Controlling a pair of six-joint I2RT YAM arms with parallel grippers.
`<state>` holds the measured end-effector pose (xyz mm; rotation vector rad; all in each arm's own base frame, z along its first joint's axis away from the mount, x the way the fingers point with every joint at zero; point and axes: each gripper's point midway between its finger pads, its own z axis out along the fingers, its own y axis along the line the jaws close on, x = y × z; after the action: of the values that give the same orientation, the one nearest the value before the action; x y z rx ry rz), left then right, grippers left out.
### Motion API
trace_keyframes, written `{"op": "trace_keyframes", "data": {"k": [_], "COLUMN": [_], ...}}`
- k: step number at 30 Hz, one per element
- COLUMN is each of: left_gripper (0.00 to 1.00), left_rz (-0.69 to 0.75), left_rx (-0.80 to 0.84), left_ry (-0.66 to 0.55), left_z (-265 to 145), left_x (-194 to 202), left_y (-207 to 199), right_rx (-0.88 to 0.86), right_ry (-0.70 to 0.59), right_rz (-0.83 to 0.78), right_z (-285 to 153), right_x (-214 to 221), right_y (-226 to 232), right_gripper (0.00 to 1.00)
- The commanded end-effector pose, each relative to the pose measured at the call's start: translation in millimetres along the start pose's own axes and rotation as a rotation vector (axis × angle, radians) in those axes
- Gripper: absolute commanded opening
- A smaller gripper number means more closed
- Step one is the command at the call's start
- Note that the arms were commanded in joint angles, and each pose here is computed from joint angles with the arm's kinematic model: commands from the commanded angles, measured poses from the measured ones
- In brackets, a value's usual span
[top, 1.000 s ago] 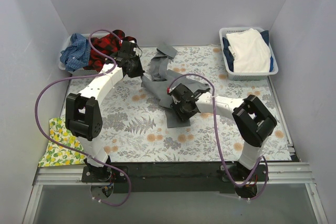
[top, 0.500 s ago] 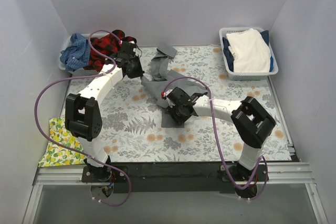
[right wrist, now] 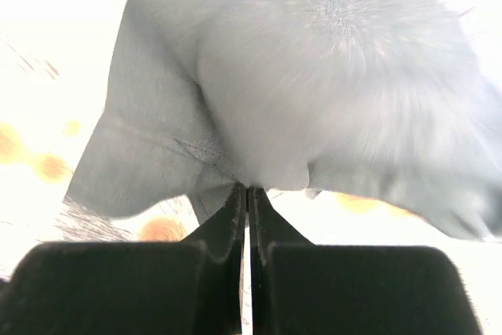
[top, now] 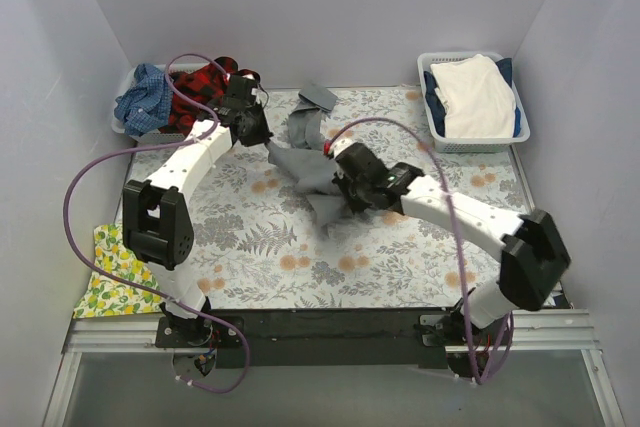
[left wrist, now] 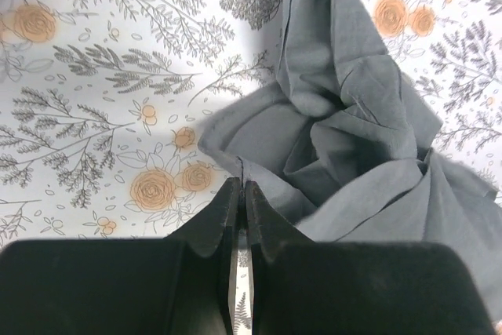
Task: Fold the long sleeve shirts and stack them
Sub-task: Flatten the shirt out
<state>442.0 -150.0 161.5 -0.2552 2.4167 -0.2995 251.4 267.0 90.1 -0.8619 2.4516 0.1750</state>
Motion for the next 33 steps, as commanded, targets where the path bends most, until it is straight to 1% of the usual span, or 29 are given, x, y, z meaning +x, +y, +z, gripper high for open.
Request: {"op": "trace_keyframes", "data": {"k": [1, 2, 4, 6, 7, 8, 10, 11, 14, 15, 16, 17, 18, 20, 21, 22, 23, 24, 25, 26, 27, 28, 29, 30, 31, 32, 33], "left_gripper": [0.0, 0.0, 0.0, 0.0, 0.0, 0.0, 0.0, 0.0, 0.0, 0.0, 0.0, 0.0, 0.0, 0.0, 0.0, 0.0, 0.0, 0.0, 0.0, 0.0, 0.0, 0.0, 0.0, 0.0, 0.0, 0.0, 0.0], "left_rz": [0.001, 0.002, 0.004, 0.001, -0.003, -0.005, -0.011, -0.015, -0.032, -0.04, -0.044, -0.047, -0.054, -0.063, -0.077, -0.078, -0.08, -0.094, -0.093, -0.098, -0.111, -0.114, -0.115, -0.123, -0.147, -0.143, -0.159], "left_rx": [0.043, 0.042, 0.044, 0.045, 0.043, 0.041, 0.044, 0.042, 0.046, 0.052, 0.058, 0.06, 0.072, 0.089, 0.094, 0.12, 0.134, 0.131, 0.166, 0.168, 0.189, 0.21, 0.262, 0.286, 0.297, 0.348, 0.357], "left_ry": [-0.165, -0.173, -0.187, -0.214, -0.225, -0.238, -0.265, -0.273, -0.329, -0.359, -0.377, -0.389, -0.414, -0.433, -0.446, -0.463, -0.478, -0.477, -0.507, -0.521, -0.508, -0.522, -0.555, -0.573, -0.563, -0.589, -0.592], "left_z": [-52, -54, -59, -68, -72, -76, -85, -88, -105, -113, -118, -120, -128, -131, -133, -139, -142, -135, -147, -146, -138, -140, -152, -157, -146, -158, -156], "left_x": [-55, -58, -63, -72, -76, -79, -87, -91, -112, -123, -130, -135, -146, -156, -163, -171, -178, -184, -197, -205, -208, -216, -229, -239, -243, -254, -260], "left_y": [-12, -12, -13, -14, -13, -13, -11, -10, -8, -7, -8, -7, -7, -6, -3, -7, -8, -4, -11, -10, -11, -14, -23, -22, -21, -28, -22], "right_rx": [0.105, 0.129, 0.207, 0.256, 0.311, 0.339, 0.425, 0.459, 0.591, 0.641, 0.68, 0.702, 0.726, 0.758, 0.77, 0.789, 0.808, 0.824, 0.837, 0.851, 0.88, 0.895, 0.915, 0.944, 0.964, 0.977, 0.996], "right_ry": [-0.405, -0.447, -0.571, -0.668, -0.705, -0.788, -0.874, -0.955, -1.052, -1.119, -1.139, -1.167, -1.231, -1.288, -1.3, -1.376, -1.394, -1.393, -1.455, -1.473, -1.472, -1.517, -1.544, -1.552, -1.576, -1.601, -1.607], "right_rz": [0.114, 0.109, 0.158, 0.174, 0.21, 0.232, 0.279, 0.274, 0.284, 0.302, 0.305, 0.306, 0.317, 0.297, 0.282, 0.282, 0.269, 0.254, 0.251, 0.249, 0.235, 0.236, 0.237, 0.223, 0.227, 0.23, 0.231], "right_z": [-109, -122, -163, -197, -212, -238, -272, -299, -342, -367, -378, -389, -413, -437, -441, -471, -482, -483, -513, -522, -525, -546, -555, -561, -570, -577, -581], "right_x": [-101, -110, -133, -148, -152, -167, -175, -189, -200, -209, -211, -214, -222, -229, -235, -240, -242, -249, -251, -253, -257, -256, -256, -255, -252, -251, -249], "right_y": [-52, -62, -94, -116, -136, -147, -174, -183, -211, -223, -231, -235, -242, -246, -249, -249, -250, -254, -252, -253, -257, -256, -257, -259, -260, -261, -265], "right_gripper": [0.01, 0.01, 0.01, 0.01, 0.01, 0.01, 0.01, 0.01, 0.01, 0.01, 0.01, 0.01, 0.01, 0.01, 0.01, 0.01, 0.01, 0.01, 0.01, 0.01, 0.01, 0.01, 0.01, 0.01, 0.01, 0.01, 0.01]}}
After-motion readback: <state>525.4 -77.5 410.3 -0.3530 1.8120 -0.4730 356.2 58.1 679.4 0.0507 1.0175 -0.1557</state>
